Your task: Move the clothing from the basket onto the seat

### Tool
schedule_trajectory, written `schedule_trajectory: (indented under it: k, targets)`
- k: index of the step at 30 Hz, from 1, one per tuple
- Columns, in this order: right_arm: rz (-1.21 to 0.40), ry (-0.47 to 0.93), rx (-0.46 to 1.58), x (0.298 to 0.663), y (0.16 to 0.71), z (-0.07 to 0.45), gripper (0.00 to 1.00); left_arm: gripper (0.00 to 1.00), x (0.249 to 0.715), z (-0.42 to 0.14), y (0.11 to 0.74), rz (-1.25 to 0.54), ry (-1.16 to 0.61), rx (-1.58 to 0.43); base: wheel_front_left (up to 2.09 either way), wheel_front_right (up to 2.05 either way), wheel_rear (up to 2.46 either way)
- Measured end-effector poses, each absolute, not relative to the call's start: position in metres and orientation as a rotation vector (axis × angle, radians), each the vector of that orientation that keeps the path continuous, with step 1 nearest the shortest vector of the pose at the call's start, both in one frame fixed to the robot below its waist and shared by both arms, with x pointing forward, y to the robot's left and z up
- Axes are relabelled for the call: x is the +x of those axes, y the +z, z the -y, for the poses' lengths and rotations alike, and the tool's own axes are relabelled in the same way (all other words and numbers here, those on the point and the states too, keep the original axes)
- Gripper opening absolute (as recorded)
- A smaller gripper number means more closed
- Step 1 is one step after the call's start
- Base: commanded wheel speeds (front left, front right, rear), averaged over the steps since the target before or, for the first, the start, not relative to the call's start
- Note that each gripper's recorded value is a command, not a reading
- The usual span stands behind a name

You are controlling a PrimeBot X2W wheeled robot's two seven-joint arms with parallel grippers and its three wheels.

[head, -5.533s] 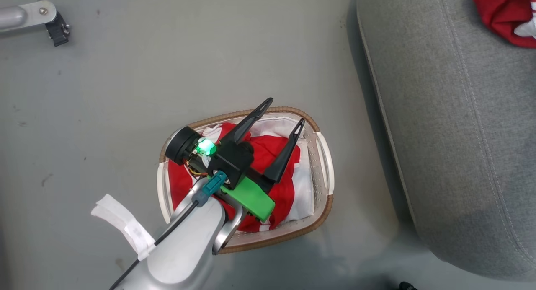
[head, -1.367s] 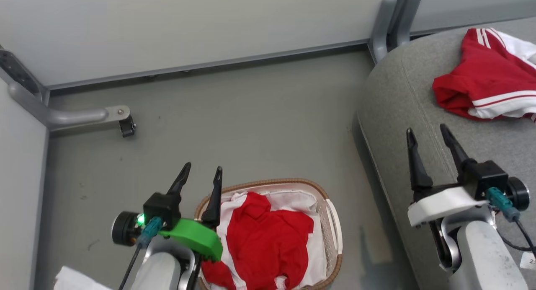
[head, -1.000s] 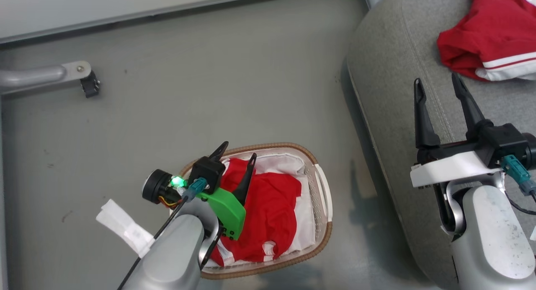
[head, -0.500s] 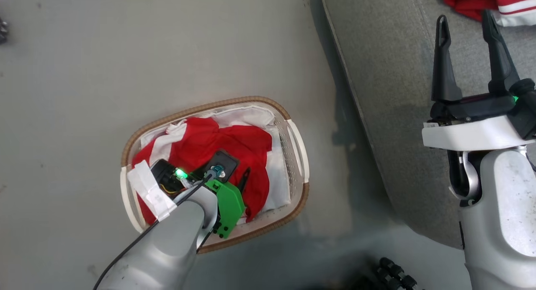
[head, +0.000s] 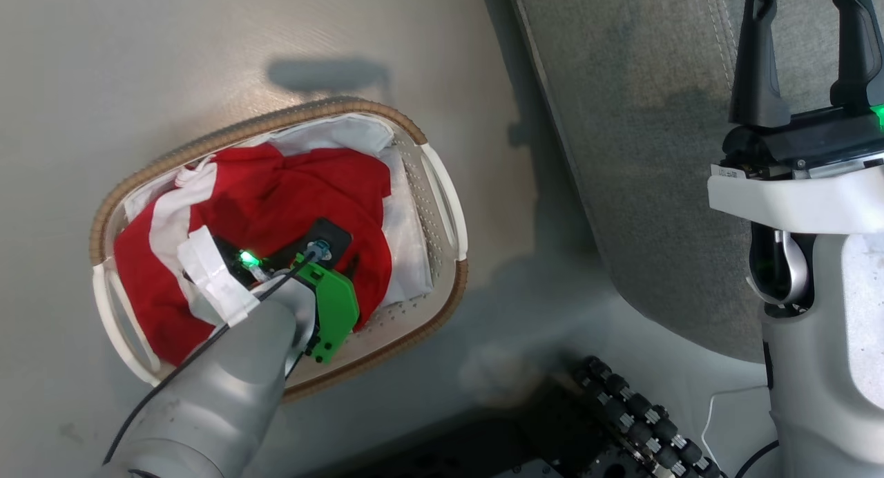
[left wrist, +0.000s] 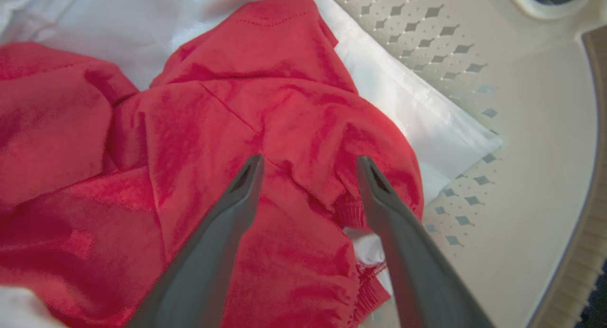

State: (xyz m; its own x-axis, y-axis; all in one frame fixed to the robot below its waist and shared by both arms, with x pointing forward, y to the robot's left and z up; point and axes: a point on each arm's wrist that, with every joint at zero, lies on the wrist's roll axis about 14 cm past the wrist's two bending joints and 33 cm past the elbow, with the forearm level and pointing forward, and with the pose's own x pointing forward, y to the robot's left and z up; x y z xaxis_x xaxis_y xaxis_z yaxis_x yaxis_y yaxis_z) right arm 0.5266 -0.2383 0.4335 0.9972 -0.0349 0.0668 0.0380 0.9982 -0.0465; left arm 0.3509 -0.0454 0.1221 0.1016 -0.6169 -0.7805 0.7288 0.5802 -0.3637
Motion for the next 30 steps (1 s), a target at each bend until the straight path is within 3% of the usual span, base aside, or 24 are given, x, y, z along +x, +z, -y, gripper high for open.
schedule_trajectory:
  k: [14, 15, 16, 17, 18, 19, 30]
  targets:
    - [0.046, -0.030, -0.068, 0.531, 0.419, 0.243, 1.00, 1.00, 0.346, 0.045, 0.078, -1.164, -0.986, 0.152, 0.00, 0.00, 0.00]
    - [0.047, -0.030, -0.069, 0.531, 0.419, 0.243, 1.00, 0.78, 0.345, 0.045, 0.077, -1.169, -0.983, 0.148, 0.00, 0.00, 0.00]
    - [0.046, -0.030, -0.070, 0.531, 0.419, 0.243, 1.00, 0.69, 0.345, 0.045, 0.076, -1.172, -0.980, 0.145, 0.00, 0.00, 0.00]
    - [0.046, -0.030, -0.071, 0.531, 0.419, 0.243, 1.00, 0.43, 0.345, 0.046, 0.076, -1.173, -0.977, 0.141, 0.00, 0.00, 0.00]
    - [0.046, -0.029, -0.072, 0.531, 0.419, 0.243, 1.00, 0.43, 0.345, 0.046, 0.076, -1.172, -0.975, 0.137, 0.00, 0.00, 0.00]
    - [0.047, -0.029, -0.072, 0.531, 0.420, 0.243, 1.00, 0.00, 0.345, 0.047, 0.076, -1.168, -0.974, 0.135, 0.00, 0.00, 0.00]
    - [0.066, 0.007, -0.089, 0.532, 0.431, 0.229, 1.00, 0.00, 0.358, 0.046, 0.099, -1.072, -0.984, 0.135, 0.00, 0.00, 0.00]
